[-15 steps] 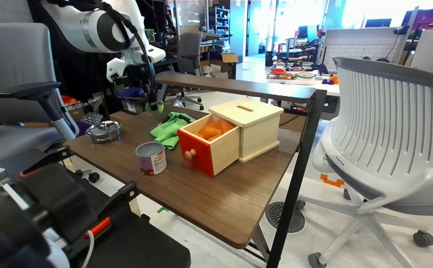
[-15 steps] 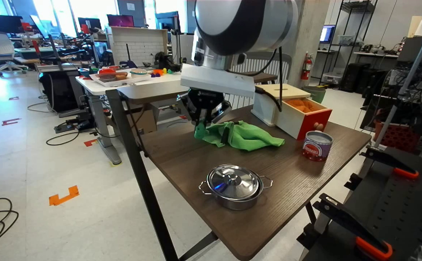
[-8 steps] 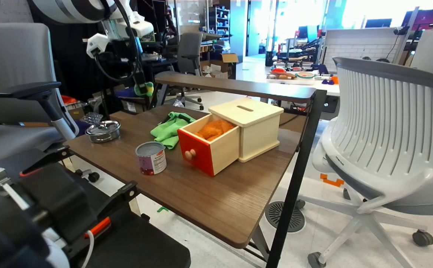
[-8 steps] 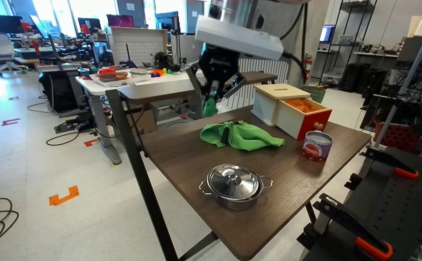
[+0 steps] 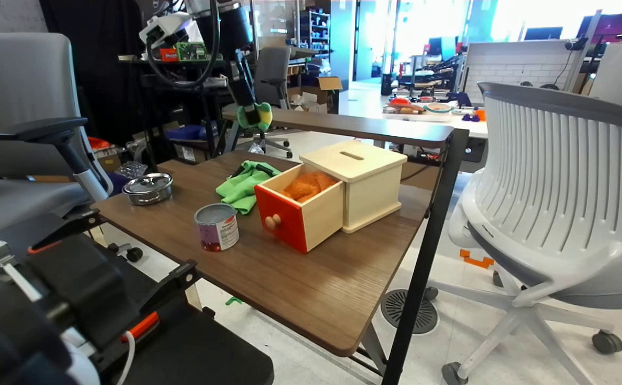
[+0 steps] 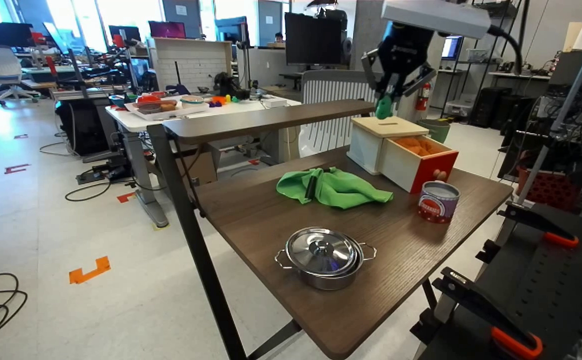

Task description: Pick up the yellow and green plush toy and put it inside the open red drawer

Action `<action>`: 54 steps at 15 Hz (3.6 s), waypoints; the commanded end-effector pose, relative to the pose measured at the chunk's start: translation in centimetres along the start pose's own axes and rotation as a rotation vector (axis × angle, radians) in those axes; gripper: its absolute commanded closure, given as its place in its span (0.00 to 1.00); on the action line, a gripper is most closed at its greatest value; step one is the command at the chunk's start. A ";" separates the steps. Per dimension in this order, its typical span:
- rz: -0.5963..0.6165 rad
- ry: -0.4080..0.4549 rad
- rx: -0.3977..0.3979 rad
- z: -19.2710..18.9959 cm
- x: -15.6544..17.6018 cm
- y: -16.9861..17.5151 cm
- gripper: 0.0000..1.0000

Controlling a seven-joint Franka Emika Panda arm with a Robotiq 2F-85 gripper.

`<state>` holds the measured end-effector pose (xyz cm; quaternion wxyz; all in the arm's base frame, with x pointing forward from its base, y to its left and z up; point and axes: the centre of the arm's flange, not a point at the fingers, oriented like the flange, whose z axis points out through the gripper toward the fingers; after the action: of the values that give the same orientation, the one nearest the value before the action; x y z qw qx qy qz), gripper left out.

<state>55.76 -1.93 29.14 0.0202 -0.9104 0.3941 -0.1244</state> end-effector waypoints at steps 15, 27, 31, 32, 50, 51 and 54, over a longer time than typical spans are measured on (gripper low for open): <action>0.236 -0.047 -0.170 7.0 5.2 9.0 0.96; 0.230 -0.043 -0.180 8.9 6.1 7.4 0.27; 0.224 -0.030 -0.167 7.5 5.7 7.0 0.01; 0.220 -0.033 -0.160 6.7 5.4 6.9 0.00; -0.412 -0.164 -0.224 4.1 -2.7 12.8 0.00; -0.414 -0.167 -0.237 4.5 -2.8 12.8 0.00; -0.413 -0.172 -0.227 4.4 -3.3 12.9 0.00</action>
<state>45.49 -8.72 22.45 -0.0747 -0.9753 0.2080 -0.0030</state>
